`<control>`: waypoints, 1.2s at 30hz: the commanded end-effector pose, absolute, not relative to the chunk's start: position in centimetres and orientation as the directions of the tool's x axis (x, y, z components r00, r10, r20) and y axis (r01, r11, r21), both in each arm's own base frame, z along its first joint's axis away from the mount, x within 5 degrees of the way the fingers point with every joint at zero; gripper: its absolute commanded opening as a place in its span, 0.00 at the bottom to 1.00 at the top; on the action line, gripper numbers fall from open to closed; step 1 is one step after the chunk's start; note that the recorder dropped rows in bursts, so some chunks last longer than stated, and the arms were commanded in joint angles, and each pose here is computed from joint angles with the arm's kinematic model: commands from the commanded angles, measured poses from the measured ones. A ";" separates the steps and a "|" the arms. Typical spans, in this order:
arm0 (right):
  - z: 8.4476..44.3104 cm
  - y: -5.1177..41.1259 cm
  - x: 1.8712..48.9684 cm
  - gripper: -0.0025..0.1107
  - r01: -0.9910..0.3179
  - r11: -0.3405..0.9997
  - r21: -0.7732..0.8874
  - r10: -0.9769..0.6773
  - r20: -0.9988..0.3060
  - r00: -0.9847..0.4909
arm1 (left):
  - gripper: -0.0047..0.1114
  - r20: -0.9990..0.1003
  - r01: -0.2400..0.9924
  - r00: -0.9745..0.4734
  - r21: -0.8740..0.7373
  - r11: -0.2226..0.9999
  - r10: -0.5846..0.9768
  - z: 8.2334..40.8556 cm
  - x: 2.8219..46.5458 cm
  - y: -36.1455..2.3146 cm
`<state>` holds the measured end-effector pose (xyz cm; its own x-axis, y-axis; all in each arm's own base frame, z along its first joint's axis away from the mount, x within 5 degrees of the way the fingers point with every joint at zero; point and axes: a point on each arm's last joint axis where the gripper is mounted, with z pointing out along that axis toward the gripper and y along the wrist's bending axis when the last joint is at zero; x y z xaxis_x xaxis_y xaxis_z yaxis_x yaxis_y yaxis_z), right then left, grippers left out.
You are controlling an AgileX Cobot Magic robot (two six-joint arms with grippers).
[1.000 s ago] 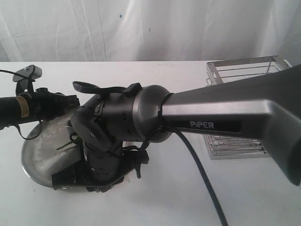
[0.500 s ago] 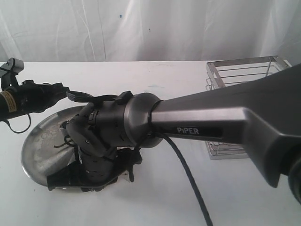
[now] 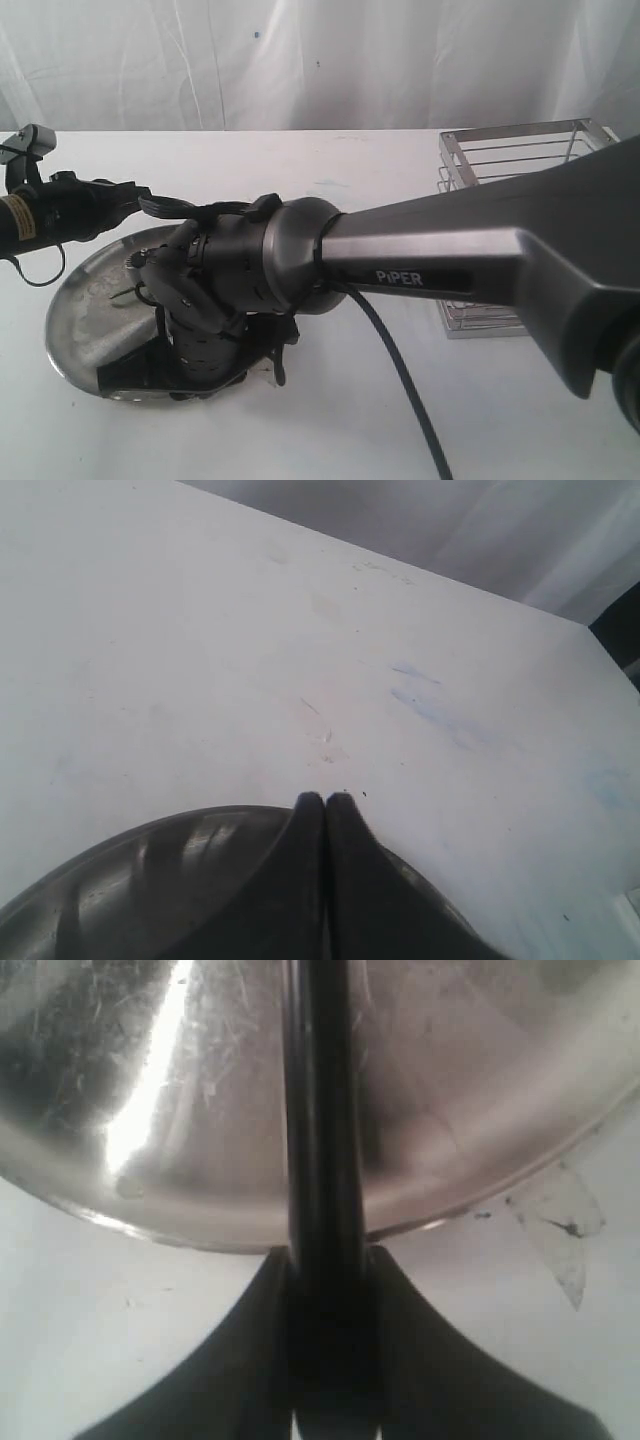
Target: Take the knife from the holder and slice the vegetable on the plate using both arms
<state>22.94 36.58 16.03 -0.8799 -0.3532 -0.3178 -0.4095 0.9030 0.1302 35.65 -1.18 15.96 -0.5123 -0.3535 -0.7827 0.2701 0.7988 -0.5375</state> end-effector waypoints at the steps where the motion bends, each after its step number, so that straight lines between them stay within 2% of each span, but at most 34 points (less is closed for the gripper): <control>1: 16.6 36.9 23.1 0.02 -0.443 0.885 0.143 -0.371 -0.359 -0.857 | 0.04 -0.788 0.282 -0.510 -0.532 0.799 -0.345 16.0 35.6 -1.2; 16: 17.9 37.3 24.1 0.02 -0.509 0.855 0.100 -0.459 -0.313 -0.832 | 0.04 -0.798 0.283 -0.501 -0.517 0.808 -0.335 16.0 35.6 -1.1; 27: 17.0 37.9 25.3 0.02 -0.521 0.851 0.070 -0.483 -0.286 -0.827 | 0.04 -0.823 0.304 -0.487 -0.472 0.828 -0.291 15.9 35.8 -1.0; 36: 16.7 37.9 25.5 0.02 -0.531 0.846 0.047 -0.497 -0.289 -0.818 | 0.04 -0.769 0.266 -0.552 -0.528 0.806 -0.322 12.9 36.5 -1.1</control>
